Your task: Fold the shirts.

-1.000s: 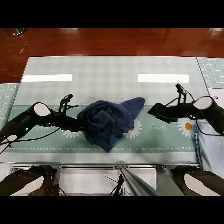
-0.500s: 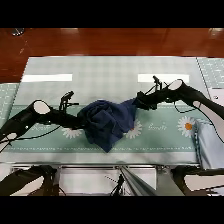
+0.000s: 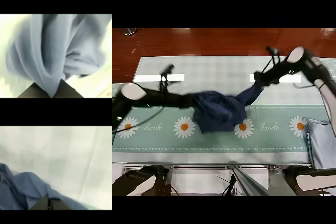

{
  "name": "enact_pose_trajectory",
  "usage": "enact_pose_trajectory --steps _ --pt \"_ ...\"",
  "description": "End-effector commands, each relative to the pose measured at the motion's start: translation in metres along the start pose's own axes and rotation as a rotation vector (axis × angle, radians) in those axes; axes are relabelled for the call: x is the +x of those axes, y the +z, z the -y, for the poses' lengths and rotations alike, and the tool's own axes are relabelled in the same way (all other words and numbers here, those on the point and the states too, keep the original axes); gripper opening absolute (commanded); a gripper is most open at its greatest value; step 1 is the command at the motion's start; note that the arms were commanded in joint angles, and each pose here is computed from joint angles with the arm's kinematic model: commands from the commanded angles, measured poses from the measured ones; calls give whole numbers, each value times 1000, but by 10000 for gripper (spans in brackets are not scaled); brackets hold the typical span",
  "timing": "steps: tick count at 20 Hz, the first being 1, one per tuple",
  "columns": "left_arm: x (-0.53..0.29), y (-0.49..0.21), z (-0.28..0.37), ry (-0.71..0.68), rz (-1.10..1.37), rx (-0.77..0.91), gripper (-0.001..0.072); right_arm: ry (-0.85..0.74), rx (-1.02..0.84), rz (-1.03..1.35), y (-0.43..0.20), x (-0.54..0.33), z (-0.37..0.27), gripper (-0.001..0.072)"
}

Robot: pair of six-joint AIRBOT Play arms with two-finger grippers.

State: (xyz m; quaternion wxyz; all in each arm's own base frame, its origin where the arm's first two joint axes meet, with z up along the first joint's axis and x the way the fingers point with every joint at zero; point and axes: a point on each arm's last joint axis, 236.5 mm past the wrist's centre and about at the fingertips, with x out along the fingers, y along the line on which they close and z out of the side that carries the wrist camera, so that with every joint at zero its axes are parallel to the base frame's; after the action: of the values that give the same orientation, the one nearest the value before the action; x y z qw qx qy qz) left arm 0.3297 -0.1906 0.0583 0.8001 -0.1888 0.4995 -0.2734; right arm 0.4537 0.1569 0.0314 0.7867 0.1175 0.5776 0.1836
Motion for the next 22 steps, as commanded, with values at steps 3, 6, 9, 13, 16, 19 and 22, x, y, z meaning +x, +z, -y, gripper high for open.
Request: enact_pose_trajectory --steps 3,6,9,13,16,19,22 --pt "-181 151 89 -9 545 235 21 -134 -248 651 99 -275 -78 23" --pt "-274 176 119 42 746 262 21 -115 -322 930 57 -404 -122 23" --pt "-331 163 125 195 829 316 21 -145 -365 1063 -12 -477 -136 24" --pt "-350 96 142 259 746 366 21 -176 -387 1106 -110 -523 -137 24" --pt "-350 34 153 258 634 394 21 -172 -377 1090 -168 -532 -134 24" --pt "-334 -9 148 250 518 382 21 -179 -324 951 -205 -504 -118 24" --pt "-291 -28 131 178 386 321 21 -187 -244 752 -221 -443 -91 24"
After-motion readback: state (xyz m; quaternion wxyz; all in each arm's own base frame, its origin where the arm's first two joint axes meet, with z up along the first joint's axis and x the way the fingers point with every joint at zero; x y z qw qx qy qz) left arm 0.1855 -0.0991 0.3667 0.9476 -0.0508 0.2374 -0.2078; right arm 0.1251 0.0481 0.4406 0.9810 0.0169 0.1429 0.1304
